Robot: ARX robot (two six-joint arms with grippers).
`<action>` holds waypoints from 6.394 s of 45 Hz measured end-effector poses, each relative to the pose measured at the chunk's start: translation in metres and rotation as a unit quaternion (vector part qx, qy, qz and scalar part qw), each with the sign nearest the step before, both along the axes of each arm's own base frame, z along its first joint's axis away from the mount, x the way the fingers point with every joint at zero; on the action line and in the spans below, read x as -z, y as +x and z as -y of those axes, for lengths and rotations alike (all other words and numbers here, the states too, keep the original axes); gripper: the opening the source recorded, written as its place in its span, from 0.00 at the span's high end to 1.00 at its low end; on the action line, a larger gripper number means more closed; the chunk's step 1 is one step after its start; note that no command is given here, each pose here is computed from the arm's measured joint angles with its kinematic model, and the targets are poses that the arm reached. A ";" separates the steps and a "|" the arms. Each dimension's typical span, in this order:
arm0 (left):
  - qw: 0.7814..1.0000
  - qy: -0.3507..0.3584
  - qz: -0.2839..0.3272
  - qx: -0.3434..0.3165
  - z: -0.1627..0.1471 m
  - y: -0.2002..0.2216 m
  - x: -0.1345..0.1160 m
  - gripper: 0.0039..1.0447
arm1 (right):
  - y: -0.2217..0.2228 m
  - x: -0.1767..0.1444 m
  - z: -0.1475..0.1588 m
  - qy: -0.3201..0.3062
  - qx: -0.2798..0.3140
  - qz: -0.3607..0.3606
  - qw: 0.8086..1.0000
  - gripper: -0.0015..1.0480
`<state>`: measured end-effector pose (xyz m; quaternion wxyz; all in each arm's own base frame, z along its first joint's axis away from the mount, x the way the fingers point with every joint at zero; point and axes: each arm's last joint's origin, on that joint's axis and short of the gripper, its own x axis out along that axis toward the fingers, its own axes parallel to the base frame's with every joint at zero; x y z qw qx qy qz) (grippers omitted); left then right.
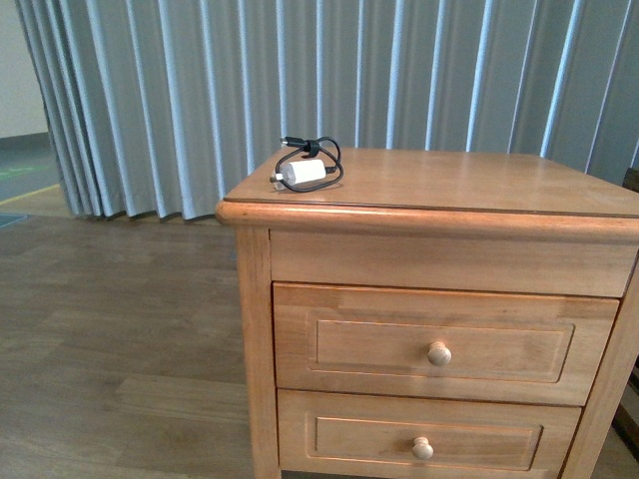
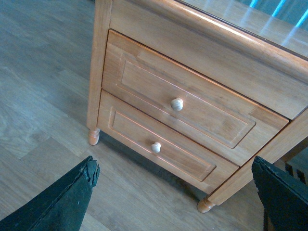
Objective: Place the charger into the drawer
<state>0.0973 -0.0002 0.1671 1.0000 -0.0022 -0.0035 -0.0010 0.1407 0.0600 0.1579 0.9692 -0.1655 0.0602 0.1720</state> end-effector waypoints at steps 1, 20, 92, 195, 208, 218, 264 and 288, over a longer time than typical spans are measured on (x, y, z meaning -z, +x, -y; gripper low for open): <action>1.000 0.000 0.000 0.000 0.000 0.000 0.000 0.06 | 0.003 0.000 -0.002 -0.001 0.001 0.000 1.000 0.08; 1.000 0.000 0.000 0.000 0.000 0.000 0.000 0.06 | 0.090 0.020 -0.051 -0.033 0.022 -0.015 0.999 0.08; 1.000 0.000 0.000 0.000 0.000 0.000 0.000 0.06 | 0.261 0.121 -0.079 -0.061 0.168 0.017 0.984 0.08; 1.000 0.000 0.000 0.000 0.000 0.000 0.000 0.06 | 0.231 0.126 -0.063 -0.050 0.143 -0.019 0.988 0.78; 1.000 0.000 0.000 0.000 0.000 0.000 0.000 0.06 | 0.188 0.117 -0.047 -0.033 0.104 -0.051 0.993 0.78; 1.000 0.000 0.000 0.000 0.000 0.000 0.000 0.06 | 0.158 0.113 -0.036 -0.030 0.071 -0.067 0.995 0.79; 1.000 0.000 0.000 0.000 0.000 0.000 0.000 0.06 | 0.076 0.005 0.037 0.057 0.092 -0.049 0.993 0.08; 1.000 0.000 0.000 0.000 0.000 0.000 0.000 0.06 | -0.005 -0.062 0.108 0.176 0.098 0.020 0.979 0.08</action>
